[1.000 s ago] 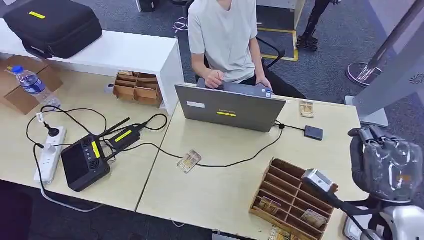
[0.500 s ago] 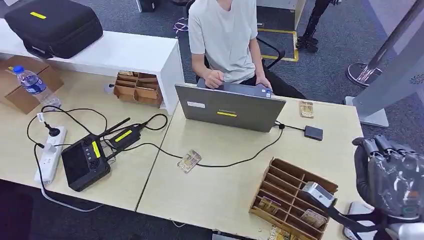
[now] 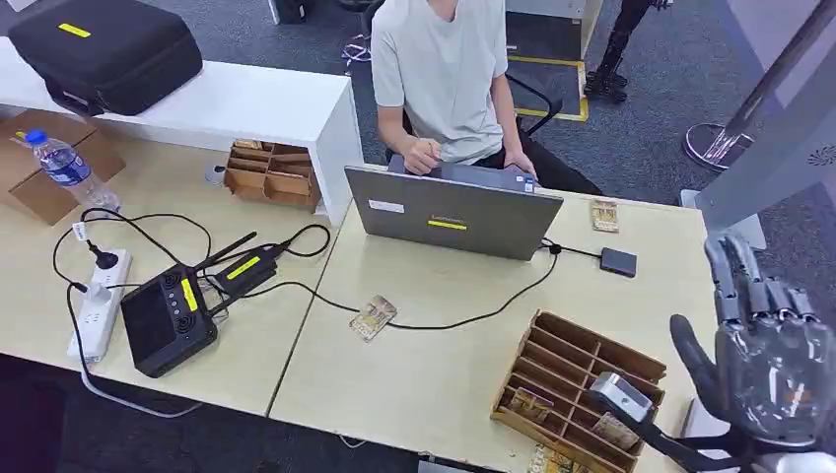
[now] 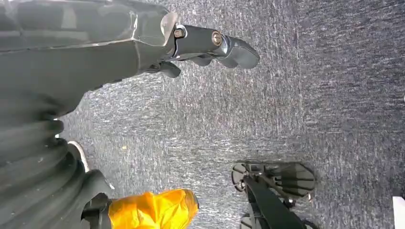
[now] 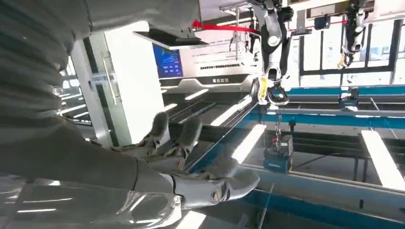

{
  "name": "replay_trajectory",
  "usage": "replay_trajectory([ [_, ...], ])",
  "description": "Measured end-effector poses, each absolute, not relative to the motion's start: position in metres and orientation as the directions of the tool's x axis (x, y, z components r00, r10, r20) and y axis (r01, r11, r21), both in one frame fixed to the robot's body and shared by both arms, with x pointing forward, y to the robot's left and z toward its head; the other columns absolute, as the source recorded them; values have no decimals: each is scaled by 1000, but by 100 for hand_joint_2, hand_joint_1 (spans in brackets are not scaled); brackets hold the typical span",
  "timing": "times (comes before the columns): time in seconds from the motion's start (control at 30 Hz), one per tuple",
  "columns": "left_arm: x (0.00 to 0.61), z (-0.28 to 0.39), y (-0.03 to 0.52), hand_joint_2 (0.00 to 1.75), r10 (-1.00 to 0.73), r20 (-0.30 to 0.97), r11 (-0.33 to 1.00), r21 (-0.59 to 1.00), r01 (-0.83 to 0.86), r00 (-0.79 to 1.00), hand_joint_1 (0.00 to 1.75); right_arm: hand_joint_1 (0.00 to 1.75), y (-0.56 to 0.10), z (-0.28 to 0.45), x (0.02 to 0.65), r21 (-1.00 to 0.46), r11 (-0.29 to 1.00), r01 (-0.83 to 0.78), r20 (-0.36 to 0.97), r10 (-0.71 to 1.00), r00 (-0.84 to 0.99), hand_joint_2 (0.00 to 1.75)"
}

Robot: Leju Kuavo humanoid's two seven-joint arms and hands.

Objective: Pass the card to the sensor for recognition and then transmit it.

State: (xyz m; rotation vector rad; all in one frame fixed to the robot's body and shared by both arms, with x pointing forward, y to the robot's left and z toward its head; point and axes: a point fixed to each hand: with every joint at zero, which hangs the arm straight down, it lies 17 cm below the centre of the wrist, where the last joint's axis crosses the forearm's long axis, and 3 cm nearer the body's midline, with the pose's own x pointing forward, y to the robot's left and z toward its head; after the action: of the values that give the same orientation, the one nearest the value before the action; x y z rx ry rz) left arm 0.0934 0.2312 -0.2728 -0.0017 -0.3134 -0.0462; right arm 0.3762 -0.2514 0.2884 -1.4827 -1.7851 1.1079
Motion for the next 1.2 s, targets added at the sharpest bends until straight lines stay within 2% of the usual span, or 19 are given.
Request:
replay_trajectory([
  [0.6, 92, -273, 232, 175, -31, 300, 1000, 4, 31, 953, 0, 0, -248, 280, 378, -883, 43, 468, -80, 968, -239, 175],
  [0.93, 94, -273, 240, 175, 3, 310, 1000, 14, -8, 951, 0, 0, -253, 186, 372, -994, 38, 105, 6, 958, -288, 175],
  [1.2, 96, -273, 246, 175, 13, 315, 1000, 21, -21, 949, 0, 0, -262, 142, 362, -999, 12, -50, 27, 953, -303, 175],
])
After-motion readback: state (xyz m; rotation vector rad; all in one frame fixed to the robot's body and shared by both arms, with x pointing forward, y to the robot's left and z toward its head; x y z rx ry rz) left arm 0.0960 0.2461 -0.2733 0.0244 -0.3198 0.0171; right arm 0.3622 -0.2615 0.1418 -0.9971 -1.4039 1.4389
